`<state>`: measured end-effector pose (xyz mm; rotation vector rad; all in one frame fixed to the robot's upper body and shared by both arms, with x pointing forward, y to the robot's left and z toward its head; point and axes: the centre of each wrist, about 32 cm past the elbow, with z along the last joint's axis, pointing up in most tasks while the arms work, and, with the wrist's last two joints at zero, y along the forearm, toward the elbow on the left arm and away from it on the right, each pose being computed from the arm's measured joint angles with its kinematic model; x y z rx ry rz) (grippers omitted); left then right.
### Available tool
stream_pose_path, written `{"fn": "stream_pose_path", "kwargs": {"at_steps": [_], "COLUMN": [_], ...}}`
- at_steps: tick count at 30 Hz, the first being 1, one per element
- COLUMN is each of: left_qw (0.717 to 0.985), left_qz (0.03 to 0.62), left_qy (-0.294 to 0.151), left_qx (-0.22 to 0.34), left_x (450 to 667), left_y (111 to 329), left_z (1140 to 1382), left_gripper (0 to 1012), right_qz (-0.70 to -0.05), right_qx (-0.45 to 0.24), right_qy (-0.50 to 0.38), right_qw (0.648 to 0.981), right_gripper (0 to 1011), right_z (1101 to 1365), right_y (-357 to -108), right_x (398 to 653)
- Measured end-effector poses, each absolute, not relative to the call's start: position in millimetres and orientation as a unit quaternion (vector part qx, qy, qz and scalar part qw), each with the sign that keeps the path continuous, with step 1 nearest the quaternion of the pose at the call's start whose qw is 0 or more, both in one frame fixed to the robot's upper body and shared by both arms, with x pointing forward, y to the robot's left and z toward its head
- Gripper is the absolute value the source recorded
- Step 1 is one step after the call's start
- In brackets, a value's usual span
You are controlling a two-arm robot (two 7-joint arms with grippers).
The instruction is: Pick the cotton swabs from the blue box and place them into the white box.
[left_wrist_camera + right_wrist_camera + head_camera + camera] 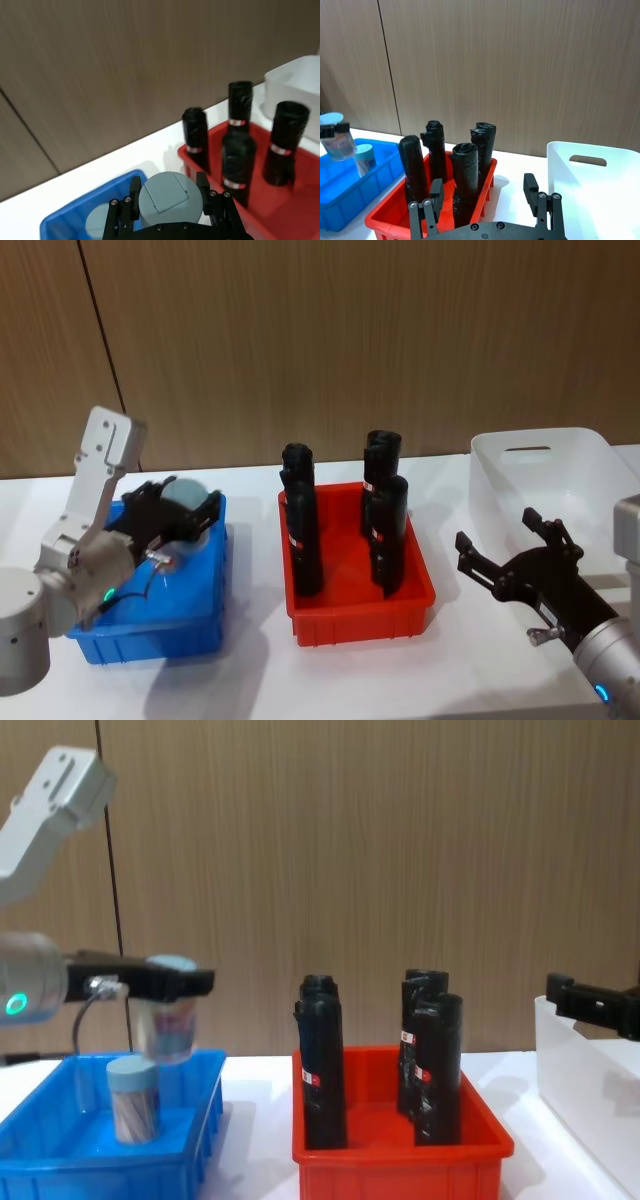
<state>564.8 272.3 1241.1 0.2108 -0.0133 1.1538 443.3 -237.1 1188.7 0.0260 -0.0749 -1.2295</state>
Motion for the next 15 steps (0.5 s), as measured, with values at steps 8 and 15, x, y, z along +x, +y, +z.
{"fn": "stream_pose_path", "kwargs": {"at_steps": [8, 15], "left_qw": [0.863, 0.888], "left_qz": [0.501, 0.458], "left_qy": [-0.017, -0.019], "left_qx": [0.066, 0.041], "left_x": [566, 572], "left_y": [260, 246], "left_z": [1257, 1270], "left_gripper": [673, 673], "right_qz": [-0.577, -0.577], "right_qx": [0.012, 0.012], "right_qy": [-0.035, -0.035], "right_qw": [0.816, 0.816], "right_gripper": [1002, 1001], "right_z": [1189, 1189], "right_y": [-237, -237], "right_x": [443, 443]}}
